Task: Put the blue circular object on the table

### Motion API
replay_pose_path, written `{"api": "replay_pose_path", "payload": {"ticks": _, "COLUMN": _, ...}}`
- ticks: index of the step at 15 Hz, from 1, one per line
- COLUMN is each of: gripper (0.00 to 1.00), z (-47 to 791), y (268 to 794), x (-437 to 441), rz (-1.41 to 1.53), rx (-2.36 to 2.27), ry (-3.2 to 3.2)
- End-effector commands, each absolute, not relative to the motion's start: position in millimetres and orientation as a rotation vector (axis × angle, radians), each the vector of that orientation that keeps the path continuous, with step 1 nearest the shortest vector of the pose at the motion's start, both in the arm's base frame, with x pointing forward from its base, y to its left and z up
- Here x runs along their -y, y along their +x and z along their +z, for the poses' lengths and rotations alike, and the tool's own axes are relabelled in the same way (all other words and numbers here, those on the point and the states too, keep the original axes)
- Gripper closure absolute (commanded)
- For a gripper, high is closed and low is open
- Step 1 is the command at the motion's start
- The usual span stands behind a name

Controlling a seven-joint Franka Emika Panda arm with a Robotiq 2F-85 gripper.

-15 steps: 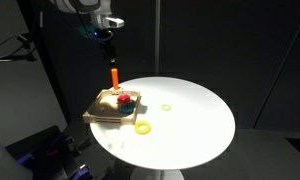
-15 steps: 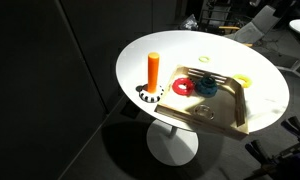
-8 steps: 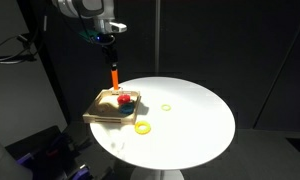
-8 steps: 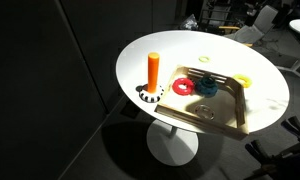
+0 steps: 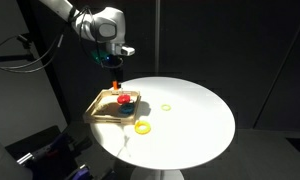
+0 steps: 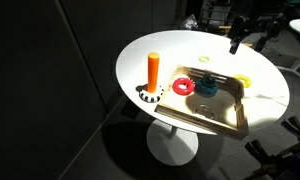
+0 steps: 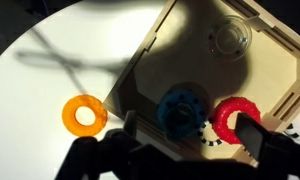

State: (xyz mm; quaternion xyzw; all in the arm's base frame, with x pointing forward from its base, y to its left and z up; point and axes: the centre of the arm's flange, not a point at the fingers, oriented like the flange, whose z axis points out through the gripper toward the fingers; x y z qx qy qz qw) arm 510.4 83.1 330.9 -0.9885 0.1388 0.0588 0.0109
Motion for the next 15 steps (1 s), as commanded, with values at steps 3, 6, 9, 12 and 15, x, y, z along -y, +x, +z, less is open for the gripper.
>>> {"api": "replay_pose_path", "payload": {"ticks": 3, "gripper": 0.0, "z": 277, "y": 535, "x": -101, "rz": 0.211, "rx": -0.485, "ry": -3.138}}
{"api": "replay_pose_path", "payload": {"ticks": 6, "gripper": 0.0, "z": 249, "y": 538, "x": -105, "rz": 0.187, "rx": -0.532, "ry": -3.203}}
{"api": "replay_pose_path", "payload": {"ticks": 9, "gripper": 0.0, "z": 228, "y": 541, "x": -106, "rz": 0.16, "rx": -0.601, "ry": -3.262}}
{"api": "replay_pose_path", "payload": {"ticks": 12, "gripper": 0.0, "z": 215, "y": 540, "x": -104, "rz": 0.151, "rx": -0.681, "ry": -3.302}}
{"api": "replay_pose_path", "payload": {"ticks": 15, "gripper": 0.0, "z": 205, "y": 542, "x": -102, "rz": 0.142, "rx": -0.741, "ry": -3.32}}
